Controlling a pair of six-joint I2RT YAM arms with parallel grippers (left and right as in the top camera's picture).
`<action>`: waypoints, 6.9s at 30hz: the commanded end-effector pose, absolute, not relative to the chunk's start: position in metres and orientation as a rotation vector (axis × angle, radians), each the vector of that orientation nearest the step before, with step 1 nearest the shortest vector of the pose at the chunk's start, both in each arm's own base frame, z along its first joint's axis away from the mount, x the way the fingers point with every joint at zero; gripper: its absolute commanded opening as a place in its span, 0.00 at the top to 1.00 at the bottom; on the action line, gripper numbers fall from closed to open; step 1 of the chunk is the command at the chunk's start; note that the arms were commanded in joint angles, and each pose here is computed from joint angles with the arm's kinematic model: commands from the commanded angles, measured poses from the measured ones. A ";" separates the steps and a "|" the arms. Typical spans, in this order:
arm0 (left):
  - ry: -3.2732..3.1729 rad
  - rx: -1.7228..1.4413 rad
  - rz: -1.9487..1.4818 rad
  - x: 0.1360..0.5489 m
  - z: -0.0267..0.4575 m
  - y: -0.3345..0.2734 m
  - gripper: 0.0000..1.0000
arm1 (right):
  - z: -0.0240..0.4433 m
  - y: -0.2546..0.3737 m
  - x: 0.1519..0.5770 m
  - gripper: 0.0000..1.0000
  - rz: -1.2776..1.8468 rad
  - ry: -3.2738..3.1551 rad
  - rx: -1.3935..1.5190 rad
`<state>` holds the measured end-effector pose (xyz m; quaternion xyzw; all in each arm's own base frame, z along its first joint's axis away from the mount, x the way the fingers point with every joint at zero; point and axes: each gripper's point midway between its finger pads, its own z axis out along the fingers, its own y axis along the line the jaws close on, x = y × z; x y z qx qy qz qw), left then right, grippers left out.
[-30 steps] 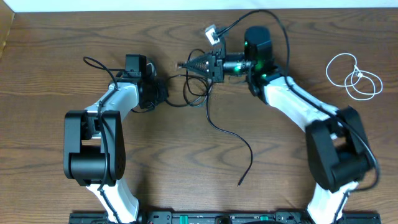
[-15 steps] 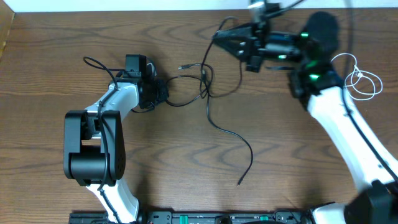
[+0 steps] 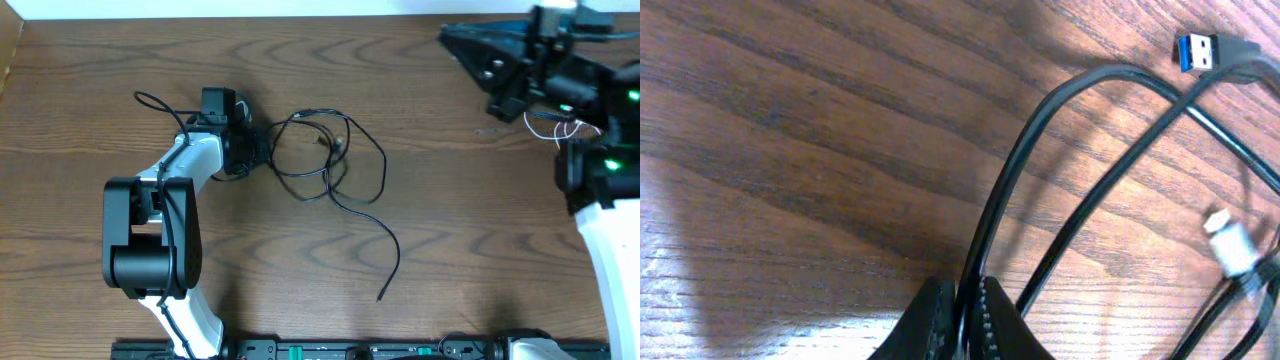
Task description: Untangle cables
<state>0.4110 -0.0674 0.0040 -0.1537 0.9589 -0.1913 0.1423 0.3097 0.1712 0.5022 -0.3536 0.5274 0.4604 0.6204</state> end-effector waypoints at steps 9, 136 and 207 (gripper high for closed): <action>2.784 -0.472 -0.509 0.406 -0.003 -0.061 0.90 | 0.424 0.161 0.342 0.38 1.133 1.579 -0.663; 2.759 -0.476 -0.443 0.405 0.015 -0.052 0.21 | 0.402 0.275 0.336 0.99 0.582 1.541 -0.769; 2.790 -0.374 -0.172 0.398 0.016 0.006 0.12 | 0.536 0.093 0.361 0.99 0.827 1.216 -0.315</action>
